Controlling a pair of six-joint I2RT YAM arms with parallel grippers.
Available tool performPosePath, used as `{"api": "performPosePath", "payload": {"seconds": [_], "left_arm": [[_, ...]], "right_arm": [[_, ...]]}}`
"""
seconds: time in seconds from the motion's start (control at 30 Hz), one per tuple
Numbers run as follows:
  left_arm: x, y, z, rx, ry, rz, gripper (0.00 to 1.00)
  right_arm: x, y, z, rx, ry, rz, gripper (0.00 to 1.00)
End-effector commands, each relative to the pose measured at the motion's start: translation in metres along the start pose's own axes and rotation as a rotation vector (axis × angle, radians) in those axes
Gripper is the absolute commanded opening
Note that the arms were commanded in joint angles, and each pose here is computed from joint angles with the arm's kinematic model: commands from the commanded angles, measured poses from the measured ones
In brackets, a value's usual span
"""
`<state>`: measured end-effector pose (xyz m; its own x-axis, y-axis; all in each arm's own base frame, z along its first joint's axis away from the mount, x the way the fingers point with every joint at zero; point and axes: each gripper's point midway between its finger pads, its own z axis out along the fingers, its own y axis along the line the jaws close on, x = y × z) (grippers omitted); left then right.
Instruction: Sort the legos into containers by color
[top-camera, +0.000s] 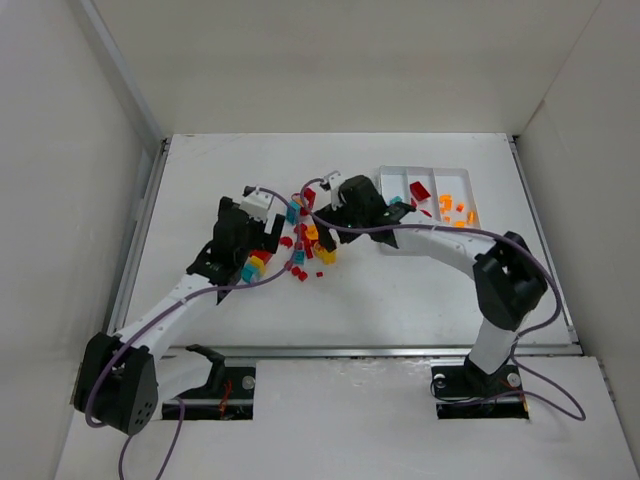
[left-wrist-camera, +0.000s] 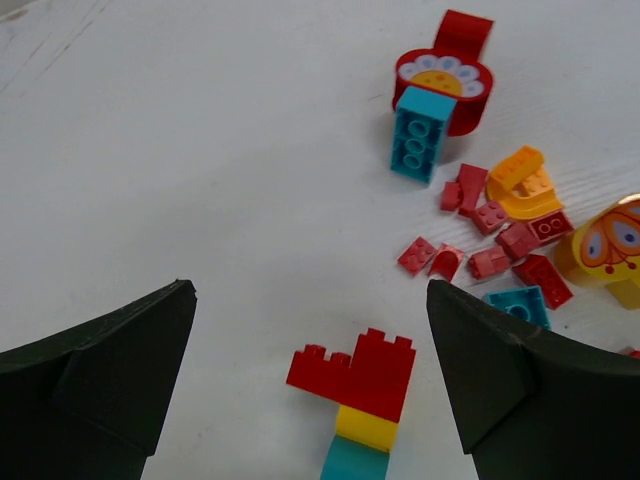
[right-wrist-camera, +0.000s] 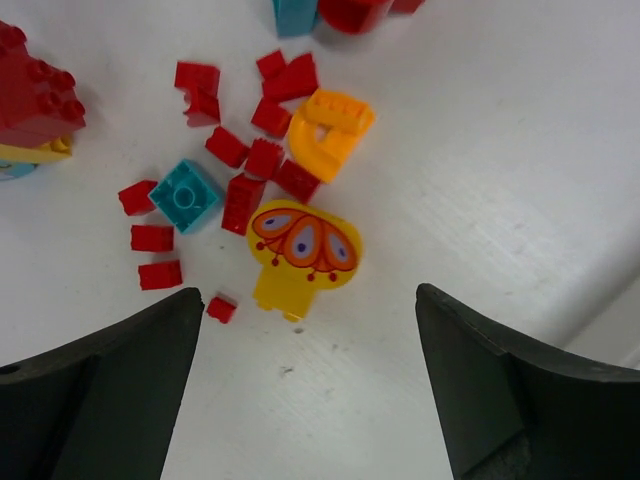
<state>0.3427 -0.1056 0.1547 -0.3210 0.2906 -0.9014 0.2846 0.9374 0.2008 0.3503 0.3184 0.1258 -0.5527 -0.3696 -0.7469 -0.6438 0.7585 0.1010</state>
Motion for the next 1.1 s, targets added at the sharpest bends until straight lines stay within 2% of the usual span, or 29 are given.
{"api": "performPosePath", "payload": {"seconds": [0.0, 0.33, 0.63, 0.77, 0.8, 0.87, 0.9, 0.93, 1.0, 1.03, 1.07], "left_arm": [[-0.021, 0.027, -0.012, -0.161, -0.102, -0.138, 1.00], [0.001, 0.024, -0.025, -0.150, -0.095, -0.144, 1.00], [-0.007, 0.023, -0.030, -0.133, -0.133, -0.134, 1.00], [-0.006, 0.025, -0.030, -0.144, -0.131, -0.126, 1.00], [-0.006, 0.025, -0.030, -0.144, -0.131, -0.125, 1.00], [-0.006, 0.025, -0.030, -0.144, -0.131, -0.125, 0.99], [-0.007, 0.023, -0.029, -0.126, -0.132, -0.104, 0.98], [-0.006, 0.016, -0.029, -0.082, -0.128, -0.082, 0.96], [-0.009, 0.002, -0.029, 0.007, -0.130, -0.012, 0.86], [-0.004, -0.005, -0.031, 0.067, -0.118, 0.101, 0.83], [-0.004, -0.025, -0.033, 0.194, -0.137, 0.179, 0.81]], "right_arm": [[0.022, 0.009, 0.014, 0.031, 0.091, 0.173, 0.90], [0.046, 0.019, 0.030, 0.107, 0.157, 0.209, 0.82], [0.050, 0.020, 0.054, 0.117, 0.190, 0.181, 0.65], [0.052, 0.016, 0.058, 0.140, 0.203, 0.178, 0.53], [0.052, 0.016, 0.058, 0.140, 0.203, 0.178, 0.45], [0.052, 0.016, 0.058, 0.140, 0.203, 0.178, 0.37], [0.050, 0.016, 0.059, 0.138, 0.195, 0.169, 0.27], [0.050, 0.015, 0.059, 0.136, 0.196, 0.154, 0.23], [0.042, 0.022, 0.058, 0.094, 0.172, 0.149, 0.09], [0.031, 0.018, 0.050, 0.075, 0.149, 0.134, 0.00], [0.023, 0.018, 0.047, 0.046, 0.130, 0.129, 0.00]]}}
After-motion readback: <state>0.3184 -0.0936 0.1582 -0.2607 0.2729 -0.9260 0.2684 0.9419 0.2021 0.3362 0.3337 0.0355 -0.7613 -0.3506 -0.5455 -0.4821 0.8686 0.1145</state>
